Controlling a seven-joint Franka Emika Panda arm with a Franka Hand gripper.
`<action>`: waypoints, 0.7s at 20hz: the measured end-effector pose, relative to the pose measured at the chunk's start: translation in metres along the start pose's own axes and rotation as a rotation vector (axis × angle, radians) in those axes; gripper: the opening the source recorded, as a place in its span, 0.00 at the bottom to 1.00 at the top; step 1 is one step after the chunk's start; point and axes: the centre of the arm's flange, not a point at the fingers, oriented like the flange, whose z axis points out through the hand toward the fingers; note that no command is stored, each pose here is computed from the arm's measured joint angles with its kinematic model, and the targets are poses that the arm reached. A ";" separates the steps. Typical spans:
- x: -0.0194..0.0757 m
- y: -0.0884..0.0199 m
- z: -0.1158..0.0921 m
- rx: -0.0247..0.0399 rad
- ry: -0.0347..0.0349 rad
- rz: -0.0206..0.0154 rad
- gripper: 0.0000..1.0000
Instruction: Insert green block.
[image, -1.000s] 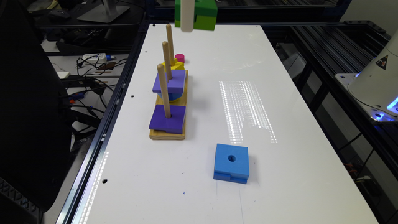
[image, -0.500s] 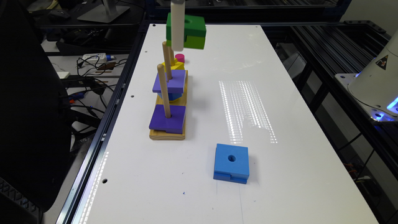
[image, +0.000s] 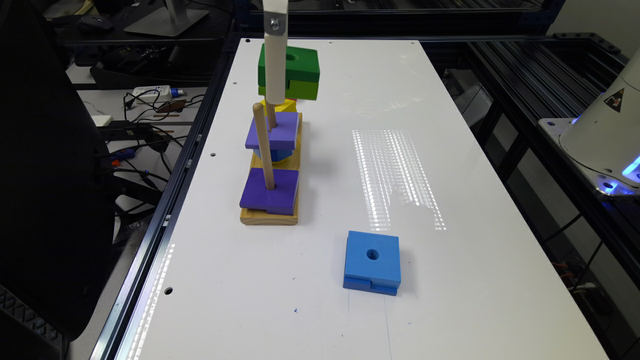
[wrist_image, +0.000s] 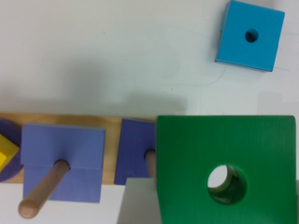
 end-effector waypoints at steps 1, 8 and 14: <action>0.0004 0.000 0.001 0.0000 -0.0007 0.0000 0.00; 0.0010 -0.001 0.004 0.0015 -0.0016 -0.0002 0.00; 0.0016 -0.002 0.006 0.0020 -0.0024 -0.0003 0.00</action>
